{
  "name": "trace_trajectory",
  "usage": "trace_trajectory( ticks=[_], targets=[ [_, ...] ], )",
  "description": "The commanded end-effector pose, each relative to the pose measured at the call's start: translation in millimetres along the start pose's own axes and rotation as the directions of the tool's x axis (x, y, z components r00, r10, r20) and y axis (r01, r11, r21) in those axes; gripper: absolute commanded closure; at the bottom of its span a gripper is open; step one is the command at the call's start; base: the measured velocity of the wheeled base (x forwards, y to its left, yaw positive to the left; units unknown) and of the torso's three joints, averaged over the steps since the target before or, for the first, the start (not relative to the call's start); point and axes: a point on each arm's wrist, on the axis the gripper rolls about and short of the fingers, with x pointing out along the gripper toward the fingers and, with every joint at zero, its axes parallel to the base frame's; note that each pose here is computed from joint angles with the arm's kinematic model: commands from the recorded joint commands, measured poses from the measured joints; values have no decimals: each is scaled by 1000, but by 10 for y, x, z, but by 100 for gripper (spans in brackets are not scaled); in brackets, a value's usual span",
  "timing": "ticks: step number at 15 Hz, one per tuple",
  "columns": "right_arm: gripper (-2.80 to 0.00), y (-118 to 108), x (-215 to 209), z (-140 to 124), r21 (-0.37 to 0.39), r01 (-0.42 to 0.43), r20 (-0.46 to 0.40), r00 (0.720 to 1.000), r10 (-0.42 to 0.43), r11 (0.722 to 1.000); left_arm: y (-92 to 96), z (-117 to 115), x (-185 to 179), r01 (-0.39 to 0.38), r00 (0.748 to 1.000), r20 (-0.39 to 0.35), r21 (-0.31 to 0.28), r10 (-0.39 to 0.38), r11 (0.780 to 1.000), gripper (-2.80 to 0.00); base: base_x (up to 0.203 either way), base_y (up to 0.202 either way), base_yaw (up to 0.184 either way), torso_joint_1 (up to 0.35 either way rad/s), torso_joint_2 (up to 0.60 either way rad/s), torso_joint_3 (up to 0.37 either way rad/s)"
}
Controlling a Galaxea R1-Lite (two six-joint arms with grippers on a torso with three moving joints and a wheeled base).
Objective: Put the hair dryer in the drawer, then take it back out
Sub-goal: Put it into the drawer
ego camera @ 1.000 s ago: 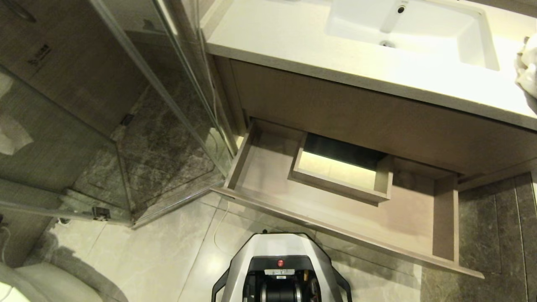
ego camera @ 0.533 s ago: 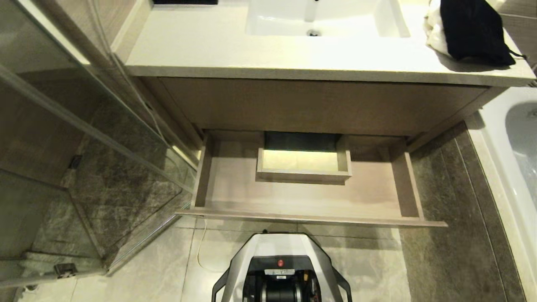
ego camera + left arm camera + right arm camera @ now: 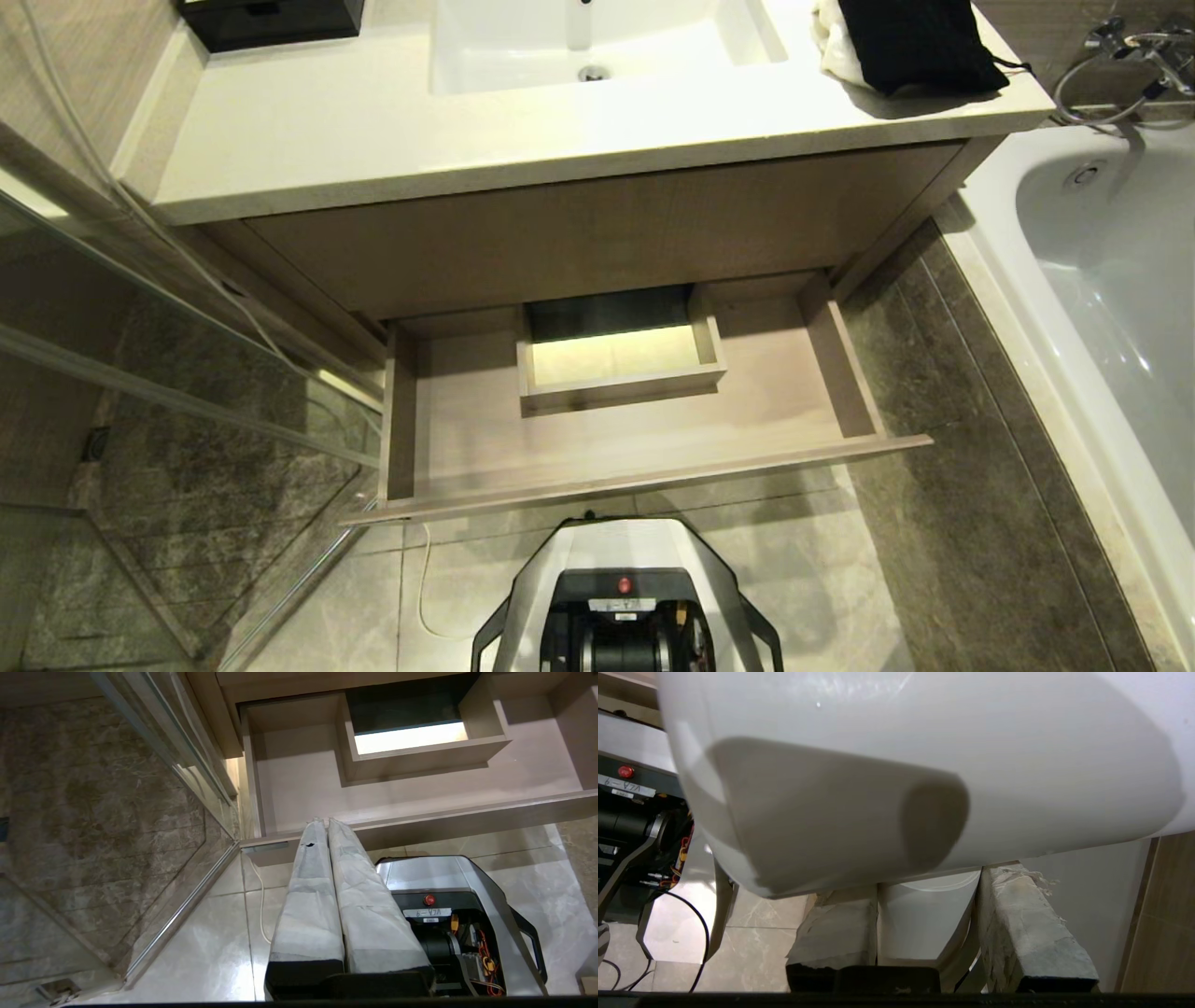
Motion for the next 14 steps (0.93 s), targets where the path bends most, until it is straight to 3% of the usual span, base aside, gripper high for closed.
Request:
trace_trajectory(
  ticks=[1,5,12,14],
  targets=[
    [0,2,16,-1,-4,-4,-15,1000,4,1000,0,-4,1,0,1000,-1,0,0,1000,0,0,0,0,0,0,0],
    [0,-1,18,6,-4,-6,-14,1000,6,1000,0,0,0,0,1000,0,0,0,1000,0,0,0,0,-12,-89,-105],
    [0,-5,7,9,-4,1,-4,1000,-1,1000,0,-4,1,0,1000,-1,0,0,1000,0,0,0,0,-9,-414,-407],
    [0,-3,3,5,-4,3,-3,1000,-3,1000,0,-4,1,0,1000,-1,0,0,1000,0,0,0,0,2,-178,-171]
  ],
)
